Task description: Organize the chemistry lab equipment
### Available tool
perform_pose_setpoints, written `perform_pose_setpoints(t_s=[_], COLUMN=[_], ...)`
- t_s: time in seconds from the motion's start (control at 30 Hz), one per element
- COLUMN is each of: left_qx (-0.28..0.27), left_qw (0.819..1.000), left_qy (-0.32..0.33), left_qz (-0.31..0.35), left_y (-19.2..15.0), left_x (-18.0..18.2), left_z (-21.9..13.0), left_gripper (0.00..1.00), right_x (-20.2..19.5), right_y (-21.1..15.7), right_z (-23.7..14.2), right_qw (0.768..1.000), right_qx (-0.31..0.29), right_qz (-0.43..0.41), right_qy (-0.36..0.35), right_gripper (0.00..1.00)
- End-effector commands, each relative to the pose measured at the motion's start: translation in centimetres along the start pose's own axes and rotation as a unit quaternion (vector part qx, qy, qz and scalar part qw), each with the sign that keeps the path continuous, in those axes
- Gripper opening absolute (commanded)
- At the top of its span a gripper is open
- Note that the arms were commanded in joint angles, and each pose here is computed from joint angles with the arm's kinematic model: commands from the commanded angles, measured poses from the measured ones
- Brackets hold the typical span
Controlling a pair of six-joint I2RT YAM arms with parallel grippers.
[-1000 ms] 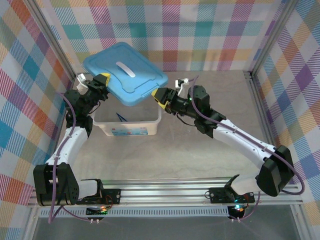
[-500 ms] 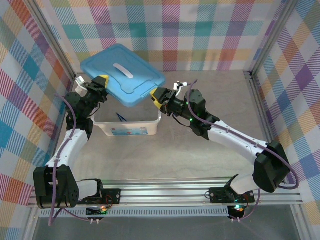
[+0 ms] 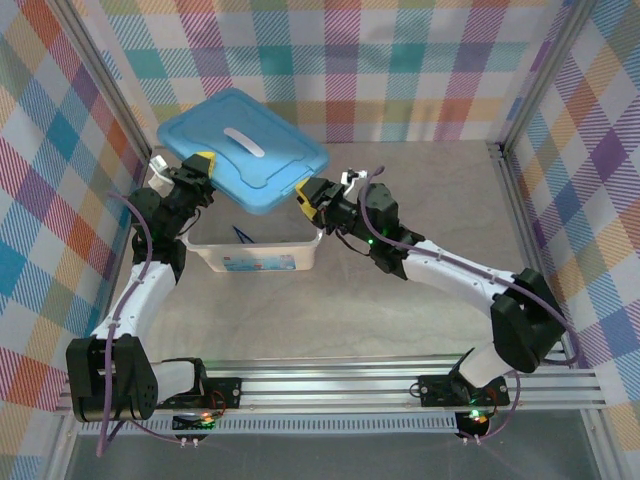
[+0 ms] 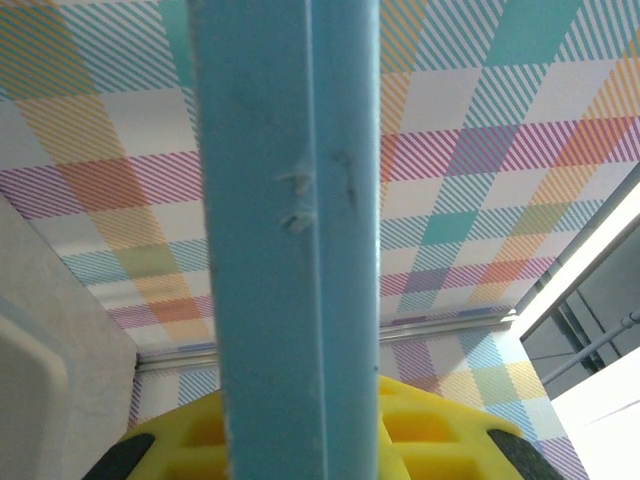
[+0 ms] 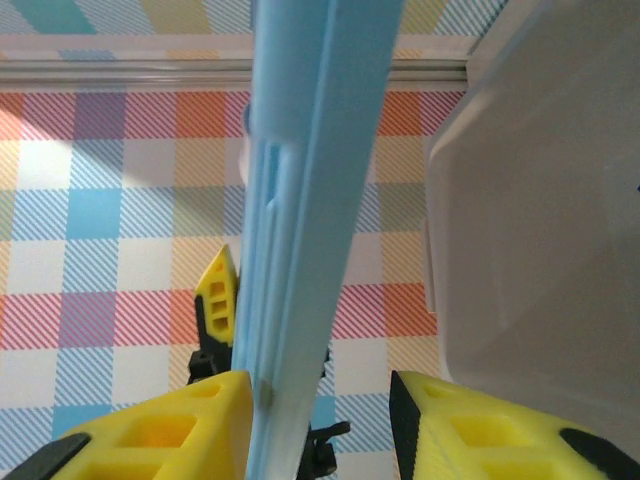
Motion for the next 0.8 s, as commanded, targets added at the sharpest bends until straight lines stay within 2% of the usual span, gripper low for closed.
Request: perform_pose_setpoints(t_s=[0.0, 0.53, 0.77], left_qx=[-0.026, -0.029, -0.034], left_qw=[0.997, 0.997, 0.997], left_qy=[-0.057, -0.054, -0.054], left_qz=[0.043, 0.041, 0.041], left_y=[1.0, 0.8, 0.7], left_x=[-3.4, -2.7, -2.6], left_z=[-1.0, -1.5, -1.8], left_gripper=[0.0, 0.0, 0.0], right_x=[2.0, 4.1, 4.5], right_y=[0.0, 0.1, -0.3], right_z=[0.4, 2.5, 4.1], right_qw=[0.999, 0.994, 0.992], right_qx=[-0.007, 0.001, 0.017], right_qz=[0.008, 0.022, 0.039], right_qy=[0.047, 0.107, 0.118], right_gripper=[0.41, 0.37, 0.3])
Point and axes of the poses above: each hand's point on the last joint's axis, 136 mm out from that joint toward the fingers, its own z axis out along the fingers, its own x axis along the line the jaws close on, y = z × x, the point moved 1 cm from there along -z, back along the fingers, and after that the axes turned 13 degrees about z, right-handed, at the moved point
